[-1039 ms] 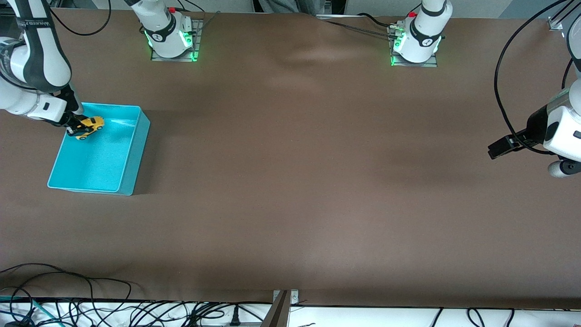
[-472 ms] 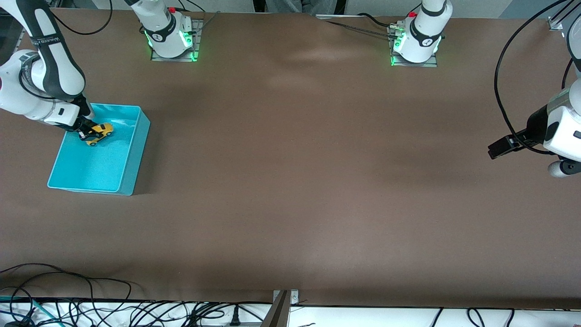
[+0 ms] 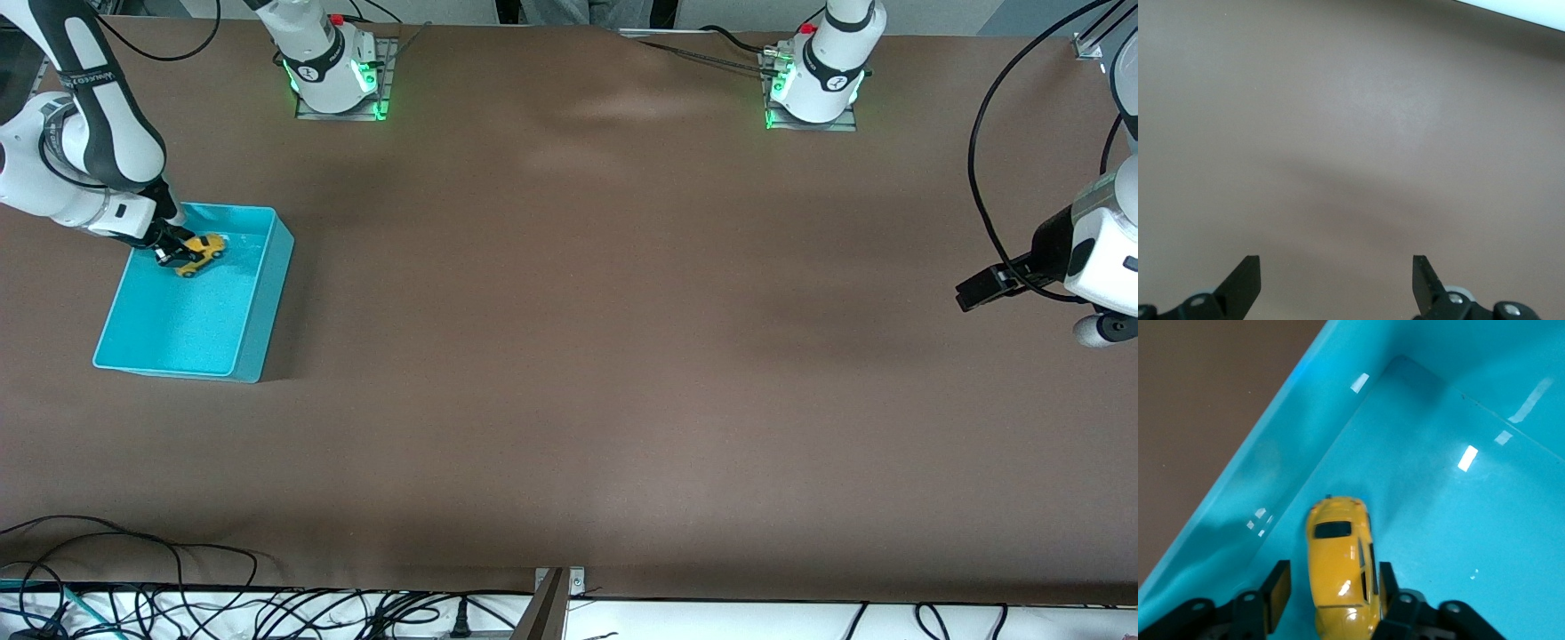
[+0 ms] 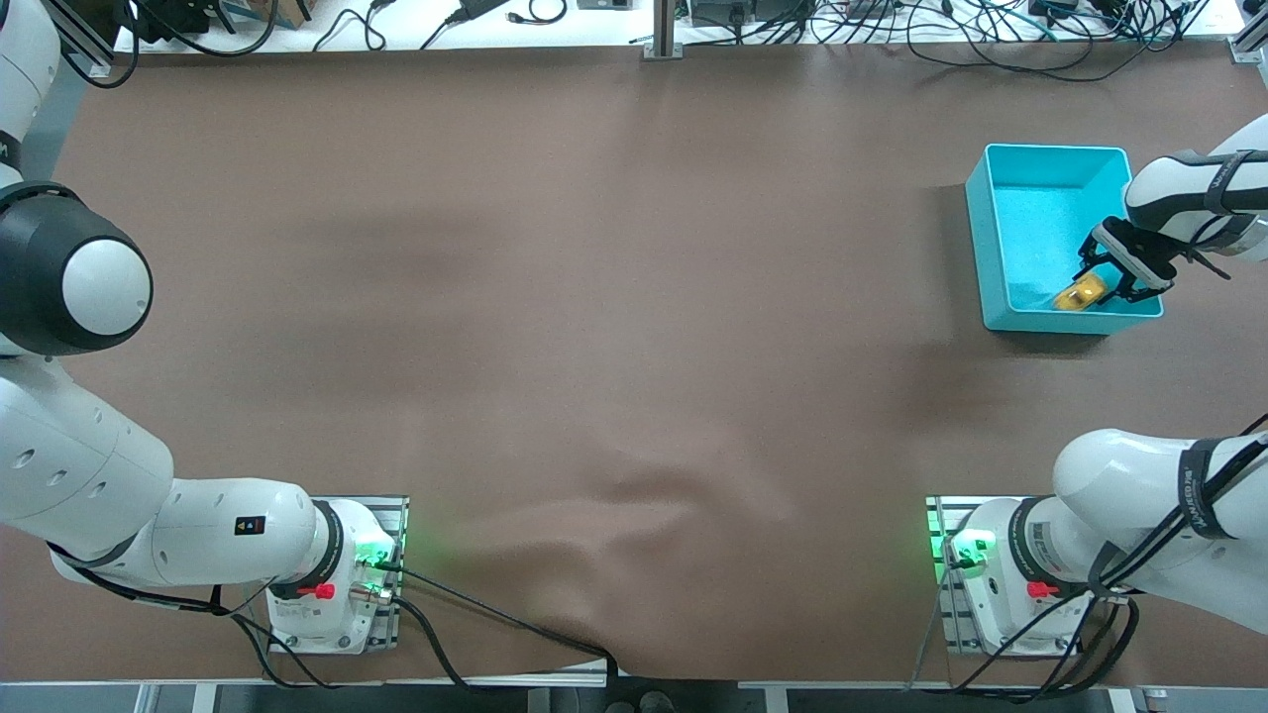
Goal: Wind up and store yellow beetle car
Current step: 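Lower the car into the turquoise bin and open the right gripper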
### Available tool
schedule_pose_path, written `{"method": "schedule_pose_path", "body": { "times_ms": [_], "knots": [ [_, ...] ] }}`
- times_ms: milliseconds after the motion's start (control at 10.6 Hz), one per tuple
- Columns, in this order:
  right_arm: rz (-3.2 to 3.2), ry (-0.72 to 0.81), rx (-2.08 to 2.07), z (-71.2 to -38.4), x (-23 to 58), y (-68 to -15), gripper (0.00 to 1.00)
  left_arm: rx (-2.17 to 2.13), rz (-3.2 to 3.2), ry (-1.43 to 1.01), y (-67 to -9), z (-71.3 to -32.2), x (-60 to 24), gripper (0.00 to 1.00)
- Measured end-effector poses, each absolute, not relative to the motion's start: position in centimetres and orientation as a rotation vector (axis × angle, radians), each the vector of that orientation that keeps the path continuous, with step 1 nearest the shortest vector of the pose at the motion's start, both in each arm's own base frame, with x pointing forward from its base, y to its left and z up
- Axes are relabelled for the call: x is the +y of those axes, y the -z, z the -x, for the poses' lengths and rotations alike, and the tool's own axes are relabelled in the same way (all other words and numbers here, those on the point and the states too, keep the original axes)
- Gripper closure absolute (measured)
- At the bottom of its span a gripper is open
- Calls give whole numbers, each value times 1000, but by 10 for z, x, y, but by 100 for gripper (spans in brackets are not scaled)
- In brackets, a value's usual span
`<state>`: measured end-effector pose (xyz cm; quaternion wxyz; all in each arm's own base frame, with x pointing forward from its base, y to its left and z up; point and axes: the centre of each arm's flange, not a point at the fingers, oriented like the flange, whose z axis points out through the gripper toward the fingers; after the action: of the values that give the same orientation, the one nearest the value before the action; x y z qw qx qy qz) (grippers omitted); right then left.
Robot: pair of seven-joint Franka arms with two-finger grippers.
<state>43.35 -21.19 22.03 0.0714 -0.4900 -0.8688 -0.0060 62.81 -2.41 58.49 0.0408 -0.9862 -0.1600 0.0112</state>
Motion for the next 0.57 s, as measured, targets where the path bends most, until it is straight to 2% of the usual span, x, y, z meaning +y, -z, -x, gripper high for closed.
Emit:
{"method": "schedule_pose_path", "body": {
  "times_ms": [189,283,567],
  "knots": [
    [1489,17,-2604,-433,-213,-221,7,-490,3020,-34,-585,-628,-24,0],
    [1513,16,-2602,-437,-213,-226,0,-490,3020,-34,-585,-628,-24,0],
    [1758,-6,-2516,-480,-194,-286,0,-490,3020,-35,-585,-628,-24,0]
  ]
}}
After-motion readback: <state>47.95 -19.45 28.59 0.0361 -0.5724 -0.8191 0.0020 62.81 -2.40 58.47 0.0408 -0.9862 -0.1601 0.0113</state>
